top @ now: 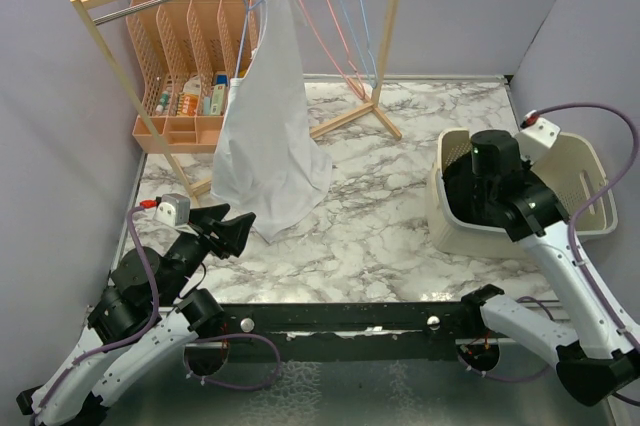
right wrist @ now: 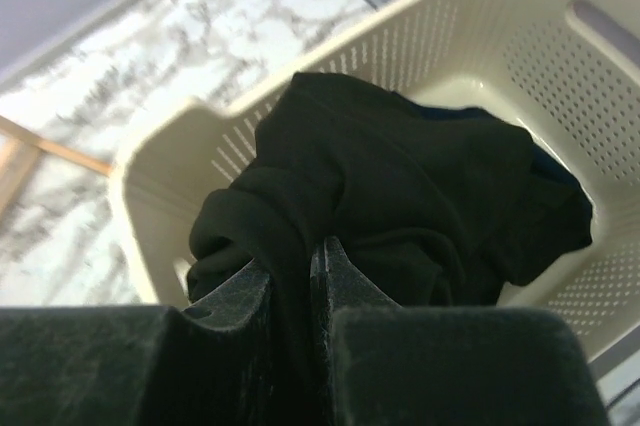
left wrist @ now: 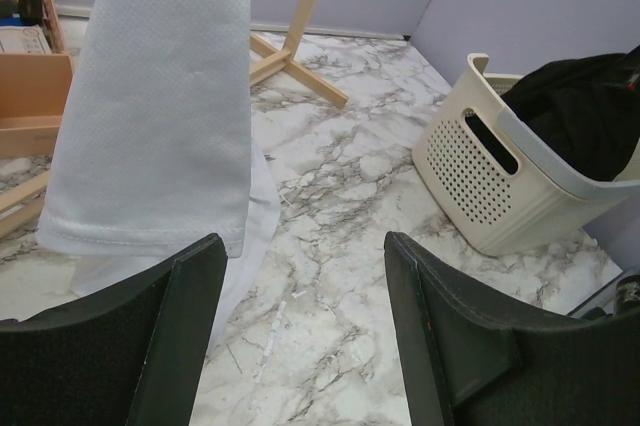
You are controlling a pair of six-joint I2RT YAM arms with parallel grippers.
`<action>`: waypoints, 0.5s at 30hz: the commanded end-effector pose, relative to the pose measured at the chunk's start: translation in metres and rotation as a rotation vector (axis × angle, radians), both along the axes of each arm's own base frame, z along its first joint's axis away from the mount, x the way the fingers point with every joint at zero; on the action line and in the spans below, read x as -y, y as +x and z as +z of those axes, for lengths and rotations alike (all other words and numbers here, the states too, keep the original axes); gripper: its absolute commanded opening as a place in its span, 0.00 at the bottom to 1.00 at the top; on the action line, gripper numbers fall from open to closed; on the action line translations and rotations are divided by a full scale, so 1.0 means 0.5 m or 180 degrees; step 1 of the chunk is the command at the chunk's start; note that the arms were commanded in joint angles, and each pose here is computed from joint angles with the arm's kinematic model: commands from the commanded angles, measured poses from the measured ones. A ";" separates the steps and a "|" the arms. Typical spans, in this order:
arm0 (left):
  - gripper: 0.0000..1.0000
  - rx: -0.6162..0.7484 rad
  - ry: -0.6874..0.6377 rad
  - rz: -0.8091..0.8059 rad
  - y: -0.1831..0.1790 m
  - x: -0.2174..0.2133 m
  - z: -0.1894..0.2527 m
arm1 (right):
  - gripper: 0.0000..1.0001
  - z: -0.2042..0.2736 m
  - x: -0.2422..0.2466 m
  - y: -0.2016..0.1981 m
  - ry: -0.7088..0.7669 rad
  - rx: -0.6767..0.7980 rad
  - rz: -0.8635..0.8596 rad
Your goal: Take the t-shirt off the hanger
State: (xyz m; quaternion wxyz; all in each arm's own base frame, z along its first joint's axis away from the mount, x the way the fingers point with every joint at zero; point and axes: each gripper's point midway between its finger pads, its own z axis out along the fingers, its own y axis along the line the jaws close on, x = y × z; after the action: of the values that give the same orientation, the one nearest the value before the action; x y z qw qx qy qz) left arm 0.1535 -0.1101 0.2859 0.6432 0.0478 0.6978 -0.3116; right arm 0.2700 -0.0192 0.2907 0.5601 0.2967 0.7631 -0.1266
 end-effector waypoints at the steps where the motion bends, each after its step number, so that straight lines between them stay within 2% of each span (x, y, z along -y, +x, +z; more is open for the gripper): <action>1: 0.67 0.0068 -0.0096 -0.0023 -0.006 -0.002 0.019 | 0.15 -0.093 -0.012 -0.008 0.0109 -0.0319 0.0062; 4: 0.67 0.0063 -0.0087 -0.0024 -0.005 -0.002 0.018 | 0.62 -0.164 -0.028 -0.008 0.0138 -0.0659 0.0173; 6: 0.67 0.0064 -0.0086 -0.0025 -0.006 -0.002 0.017 | 0.80 -0.181 -0.031 -0.014 0.0188 -0.0771 0.0138; 9: 0.67 0.0069 -0.0091 -0.0025 -0.006 -0.003 0.018 | 0.86 -0.153 -0.035 -0.014 0.0234 -0.0704 0.0184; 12: 0.67 0.0071 -0.0095 -0.0020 -0.006 -0.003 0.019 | 0.88 -0.077 -0.048 -0.009 0.0324 -0.0418 0.0390; 15: 0.67 0.0072 -0.0106 -0.0014 -0.006 -0.004 0.019 | 0.88 0.032 -0.100 0.003 0.0450 0.0049 0.1048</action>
State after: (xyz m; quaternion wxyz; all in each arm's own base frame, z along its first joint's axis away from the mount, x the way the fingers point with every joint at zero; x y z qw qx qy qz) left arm 0.1534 -0.1100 0.2860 0.6433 0.0477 0.6976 -0.3118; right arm 0.2639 0.0023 0.2243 0.4703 0.2574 0.8375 -0.1059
